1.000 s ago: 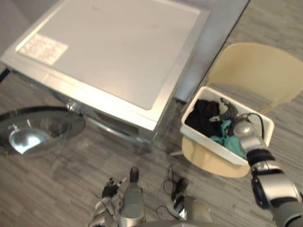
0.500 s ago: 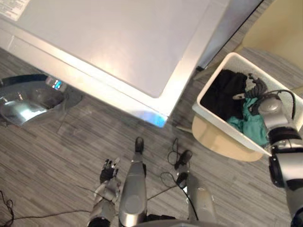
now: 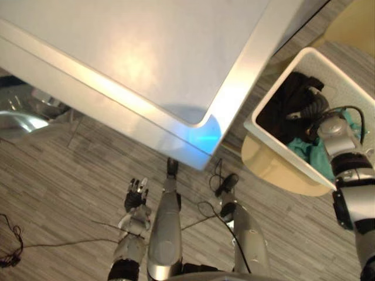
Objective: Pick up the laundry basket with both hands and put the clothes into the washing machine.
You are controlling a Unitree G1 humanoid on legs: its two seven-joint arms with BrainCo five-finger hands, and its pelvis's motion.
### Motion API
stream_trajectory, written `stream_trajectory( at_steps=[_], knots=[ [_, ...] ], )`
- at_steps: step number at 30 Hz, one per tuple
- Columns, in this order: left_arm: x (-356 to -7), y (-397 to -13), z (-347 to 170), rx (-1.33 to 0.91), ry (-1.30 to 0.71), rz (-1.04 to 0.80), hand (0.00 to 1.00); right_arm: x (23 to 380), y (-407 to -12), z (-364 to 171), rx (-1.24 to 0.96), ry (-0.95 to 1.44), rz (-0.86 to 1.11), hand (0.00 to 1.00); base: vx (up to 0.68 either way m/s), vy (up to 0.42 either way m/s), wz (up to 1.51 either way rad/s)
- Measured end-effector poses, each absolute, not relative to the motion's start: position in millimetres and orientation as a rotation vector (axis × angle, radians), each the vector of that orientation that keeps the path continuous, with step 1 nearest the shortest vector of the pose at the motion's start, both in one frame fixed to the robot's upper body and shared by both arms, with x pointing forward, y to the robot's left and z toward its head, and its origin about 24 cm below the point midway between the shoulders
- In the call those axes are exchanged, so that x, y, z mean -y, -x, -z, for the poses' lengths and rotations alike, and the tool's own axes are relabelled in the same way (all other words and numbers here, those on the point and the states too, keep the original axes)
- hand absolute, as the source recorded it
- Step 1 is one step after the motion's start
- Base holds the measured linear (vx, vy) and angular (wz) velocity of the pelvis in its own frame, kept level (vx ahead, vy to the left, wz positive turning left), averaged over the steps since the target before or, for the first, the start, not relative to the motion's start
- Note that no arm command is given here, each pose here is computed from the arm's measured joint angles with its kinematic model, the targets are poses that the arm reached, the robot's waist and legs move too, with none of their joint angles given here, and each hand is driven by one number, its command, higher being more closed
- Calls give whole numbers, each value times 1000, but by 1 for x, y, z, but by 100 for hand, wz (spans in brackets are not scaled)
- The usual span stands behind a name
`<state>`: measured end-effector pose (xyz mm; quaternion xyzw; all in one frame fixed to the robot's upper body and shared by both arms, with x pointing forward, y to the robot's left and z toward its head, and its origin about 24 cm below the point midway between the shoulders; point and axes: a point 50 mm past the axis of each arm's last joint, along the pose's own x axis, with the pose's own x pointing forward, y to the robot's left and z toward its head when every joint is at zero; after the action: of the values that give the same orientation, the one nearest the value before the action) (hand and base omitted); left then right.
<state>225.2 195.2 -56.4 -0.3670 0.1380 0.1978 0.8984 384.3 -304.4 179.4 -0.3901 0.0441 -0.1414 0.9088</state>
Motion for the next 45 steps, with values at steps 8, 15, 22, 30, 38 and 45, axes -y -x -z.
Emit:
stream_trajectory(
  at_steps=[8, 15, 22, 30, 38, 45],
  knots=[
    [-189, -238, 33, -174, 853, -377, 0, 292, -389, -216, 67, 773, 332, 100, -16, -48, -4],
    [-184, -242, 24, -132, 900, -357, 0, 285, -390, -219, 105, 758, 327, 100, 30, -49, -1],
    [-183, -244, 17, -99, 910, -343, 0, 269, -388, -175, 33, 716, 258, 100, 42, -49, 9],
    [-188, -234, 18, -99, 893, -356, 0, 280, -369, -177, 140, 549, 392, 100, -65, -66, 2],
    [-205, -198, 54, -255, 790, -443, 0, 311, -330, -132, 84, 305, 577, 100, -56, -15, 2],
    [-221, -158, 86, -410, 721, -564, 0, 294, -293, -108, 160, 112, 588, 100, 93, 5, -3]
  ],
)
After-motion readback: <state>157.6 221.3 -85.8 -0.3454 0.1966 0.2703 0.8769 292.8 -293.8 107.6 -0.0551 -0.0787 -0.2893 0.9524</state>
